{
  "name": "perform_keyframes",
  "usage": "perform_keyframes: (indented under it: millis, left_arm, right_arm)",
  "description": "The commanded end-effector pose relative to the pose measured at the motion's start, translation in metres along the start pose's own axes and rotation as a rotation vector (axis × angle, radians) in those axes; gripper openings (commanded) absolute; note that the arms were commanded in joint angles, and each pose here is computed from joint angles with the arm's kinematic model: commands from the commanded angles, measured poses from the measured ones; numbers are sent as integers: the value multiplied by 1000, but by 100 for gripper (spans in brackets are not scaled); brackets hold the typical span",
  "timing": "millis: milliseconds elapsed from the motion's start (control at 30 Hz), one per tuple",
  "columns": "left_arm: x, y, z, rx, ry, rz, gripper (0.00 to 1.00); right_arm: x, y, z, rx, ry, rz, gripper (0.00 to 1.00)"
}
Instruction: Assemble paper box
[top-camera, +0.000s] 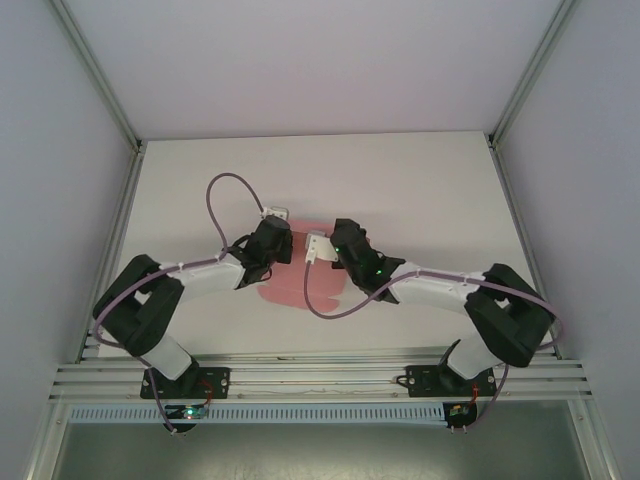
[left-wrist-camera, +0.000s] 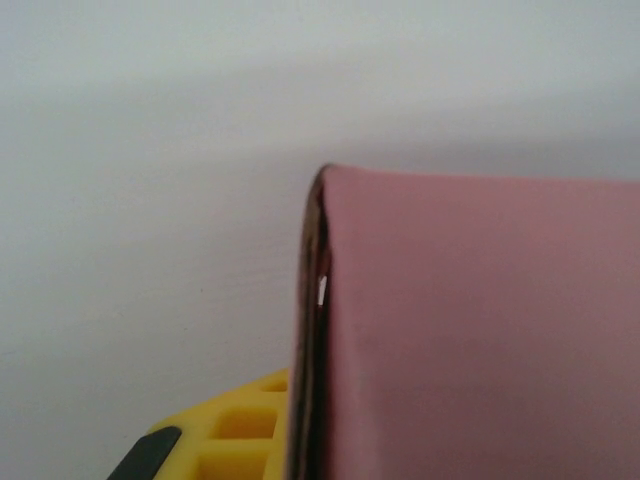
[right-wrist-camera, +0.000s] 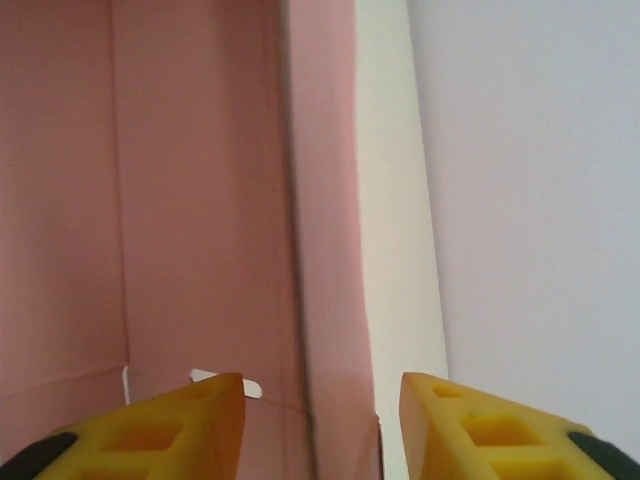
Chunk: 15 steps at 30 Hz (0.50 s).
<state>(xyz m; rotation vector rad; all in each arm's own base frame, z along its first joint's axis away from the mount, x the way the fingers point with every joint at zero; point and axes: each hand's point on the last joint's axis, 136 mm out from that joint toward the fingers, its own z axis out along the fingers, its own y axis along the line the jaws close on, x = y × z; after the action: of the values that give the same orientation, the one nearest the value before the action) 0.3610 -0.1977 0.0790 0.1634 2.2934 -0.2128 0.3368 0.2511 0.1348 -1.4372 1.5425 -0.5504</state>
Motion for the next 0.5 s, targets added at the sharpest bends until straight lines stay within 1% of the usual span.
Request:
perform_keyframes:
  millis: [0,33,67,167,233,267,300,367,467]
  left_arm:
    - [-5,5,-16,-13,-24,-37,0]
    - [-8,5,-20,-12,-30,-48,0]
    - [-10,5,-24,-5,-33,-53,0]
    - [-14,1,-33,25,-47,-70,0]
    - [-16,2,-37,28,-58,-85,0]
    - [-15,2,-38,27,-55,-85,0]
    - [-15,2,-40,27,-50,-83,0]
    - [-14,3,-42,24,-48,-93,0]
    - [-14,-2,-44,63,-55,-102,0]
  right_arm:
    - [-23,-23,-29,-3,-143,105,65]
    - [-29,-22,-41,-27,-203,119,85]
    - [-34,-21,-54,-50,-261,136,98]
    - [-48,-30,-97,-77,-439,241,98]
    - [-49,-48,-122,-38,-531,329,98]
    - [-47,-61,-131,2,-557,383,98]
    - [-43,-74,-138,38,-567,445,98]
    - [-31,-100,-145,96,-543,584,98]
    - [-7,-127,-139,143,-445,788,98]
